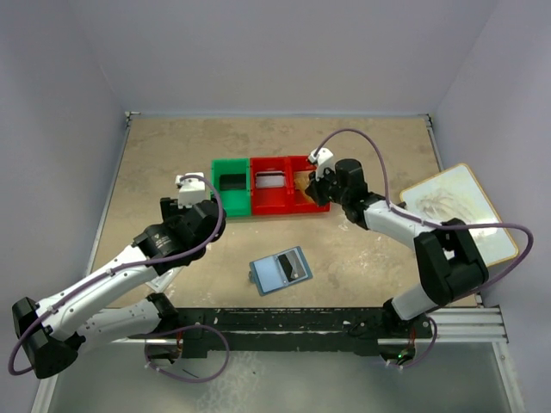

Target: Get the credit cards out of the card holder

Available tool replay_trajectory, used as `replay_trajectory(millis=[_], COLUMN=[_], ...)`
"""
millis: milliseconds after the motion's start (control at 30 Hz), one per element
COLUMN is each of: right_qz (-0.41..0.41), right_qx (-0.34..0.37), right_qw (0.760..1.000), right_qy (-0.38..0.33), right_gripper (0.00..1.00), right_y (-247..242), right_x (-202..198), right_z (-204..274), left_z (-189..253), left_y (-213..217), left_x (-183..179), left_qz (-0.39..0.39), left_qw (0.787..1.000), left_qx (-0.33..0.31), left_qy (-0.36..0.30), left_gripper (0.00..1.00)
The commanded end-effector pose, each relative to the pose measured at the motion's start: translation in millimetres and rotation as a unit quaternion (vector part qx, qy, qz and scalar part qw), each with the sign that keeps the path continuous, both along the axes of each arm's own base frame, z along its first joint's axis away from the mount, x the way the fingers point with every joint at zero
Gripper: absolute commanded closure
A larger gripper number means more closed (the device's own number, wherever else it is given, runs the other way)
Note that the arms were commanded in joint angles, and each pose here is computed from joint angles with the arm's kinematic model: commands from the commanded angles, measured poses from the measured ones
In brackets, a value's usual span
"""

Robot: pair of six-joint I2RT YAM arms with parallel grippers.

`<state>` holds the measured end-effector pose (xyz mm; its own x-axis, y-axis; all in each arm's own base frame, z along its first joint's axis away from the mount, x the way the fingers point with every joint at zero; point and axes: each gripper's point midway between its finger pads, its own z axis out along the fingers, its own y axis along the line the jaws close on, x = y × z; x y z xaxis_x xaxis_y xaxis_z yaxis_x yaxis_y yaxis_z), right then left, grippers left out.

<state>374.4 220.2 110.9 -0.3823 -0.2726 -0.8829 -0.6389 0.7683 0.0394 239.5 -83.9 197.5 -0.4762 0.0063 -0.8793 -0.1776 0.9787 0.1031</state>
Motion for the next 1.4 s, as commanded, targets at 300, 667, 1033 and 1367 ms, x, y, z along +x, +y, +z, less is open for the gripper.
replay_trajectory(millis=[300, 667, 1033, 1367], right_qz=[0.029, 0.103, 0.164, 0.192], right_qx=[-0.059, -0.220, -0.282, -0.305], right_qw=[0.988, 0.937, 0.909, 0.900], right_qy=[-0.143, -0.251, -0.260, -0.244], right_gripper=[1.00, 1.00, 1.00, 1.00], right_y=[-12.1, -20.9, -11.9, -1.0], right_x=[14.1, 49.3, 68.2, 92.2], right_z=[51.0, 27.2, 9.8, -0.1], left_z=[5.8, 12.7, 8.8, 8.1], left_y=[2.6, 7.9, 3.1, 1.6], left_x=[2.5, 0.3, 2.5, 2.0], left_qz=[0.007, 0.016, 0.007, 0.001], left_qw=[1.000, 1.000, 1.000, 1.000], left_qx=[0.000, -0.008, -0.002, -0.005], left_qy=[-0.011, -0.024, -0.015, -0.013], left_gripper=[0.19, 0.20, 0.21, 0.21])
